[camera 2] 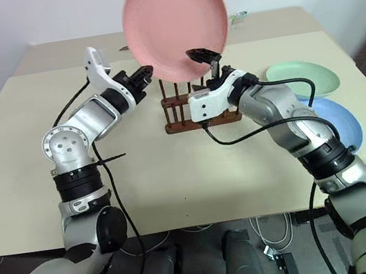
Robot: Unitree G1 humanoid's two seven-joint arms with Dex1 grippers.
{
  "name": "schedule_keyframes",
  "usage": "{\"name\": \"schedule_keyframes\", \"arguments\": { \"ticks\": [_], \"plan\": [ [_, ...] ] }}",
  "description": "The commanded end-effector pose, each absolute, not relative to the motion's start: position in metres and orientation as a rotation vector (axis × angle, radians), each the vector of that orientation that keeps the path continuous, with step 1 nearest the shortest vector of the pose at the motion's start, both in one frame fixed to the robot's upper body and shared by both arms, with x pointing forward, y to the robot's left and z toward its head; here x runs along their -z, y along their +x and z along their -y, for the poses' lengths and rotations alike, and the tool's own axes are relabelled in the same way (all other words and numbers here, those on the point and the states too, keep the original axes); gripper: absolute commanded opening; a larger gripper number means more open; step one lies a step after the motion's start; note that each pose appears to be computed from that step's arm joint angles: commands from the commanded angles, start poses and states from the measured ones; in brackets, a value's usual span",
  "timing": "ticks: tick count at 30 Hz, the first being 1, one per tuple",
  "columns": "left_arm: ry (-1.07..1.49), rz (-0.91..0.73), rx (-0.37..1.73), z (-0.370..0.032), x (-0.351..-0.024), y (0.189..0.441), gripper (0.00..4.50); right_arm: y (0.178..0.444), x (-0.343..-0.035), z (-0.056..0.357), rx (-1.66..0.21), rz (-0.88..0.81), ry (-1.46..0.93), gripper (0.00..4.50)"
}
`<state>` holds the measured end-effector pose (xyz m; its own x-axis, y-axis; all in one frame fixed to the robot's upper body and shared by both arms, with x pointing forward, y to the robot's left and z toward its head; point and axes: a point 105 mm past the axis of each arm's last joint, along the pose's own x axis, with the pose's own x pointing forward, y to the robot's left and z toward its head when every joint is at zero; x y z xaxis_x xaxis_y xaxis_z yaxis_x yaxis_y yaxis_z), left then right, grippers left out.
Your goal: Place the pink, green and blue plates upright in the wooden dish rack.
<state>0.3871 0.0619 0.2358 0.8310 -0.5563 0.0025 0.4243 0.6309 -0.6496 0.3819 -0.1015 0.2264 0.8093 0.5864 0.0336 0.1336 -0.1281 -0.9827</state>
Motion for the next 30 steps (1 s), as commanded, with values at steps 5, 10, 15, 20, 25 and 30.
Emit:
{"name": "schedule_keyframes", "arguments": {
  "ticks": [5, 10, 15, 20, 25, 30],
  "plan": [
    [-0.684, -0.198, 0.598, -0.053, -0.247, 0.376, 0.00, 0.390, -0.230, 0.110, -0.348, 0.590, -1.701, 1.75],
    [-0.806, -0.135, 0.616, -0.056, -0.261, 0.378, 0.66, 0.386, -0.233, 0.112, -0.330, 0.610, -1.703, 0.00],
    [-0.910, 0.101, 0.511, -0.093, -0.299, 0.392, 2.81, 0.374, -0.252, 0.114, -0.294, 0.670, -1.603, 0.00],
    [-0.440, 0.319, 0.360, -0.145, -0.309, 0.402, 3.37, 0.342, -0.284, 0.133, -0.412, 0.619, -0.951, 0.00],
    [0.045, 0.271, 0.559, -0.142, -0.255, 0.388, 3.37, 0.310, -0.304, 0.148, -0.696, 0.499, -0.287, 0.00],
    [0.213, 0.138, 0.953, -0.114, -0.207, 0.342, 3.37, 0.301, -0.314, 0.154, -0.850, 0.411, 0.006, 0.00]
  ]
}}
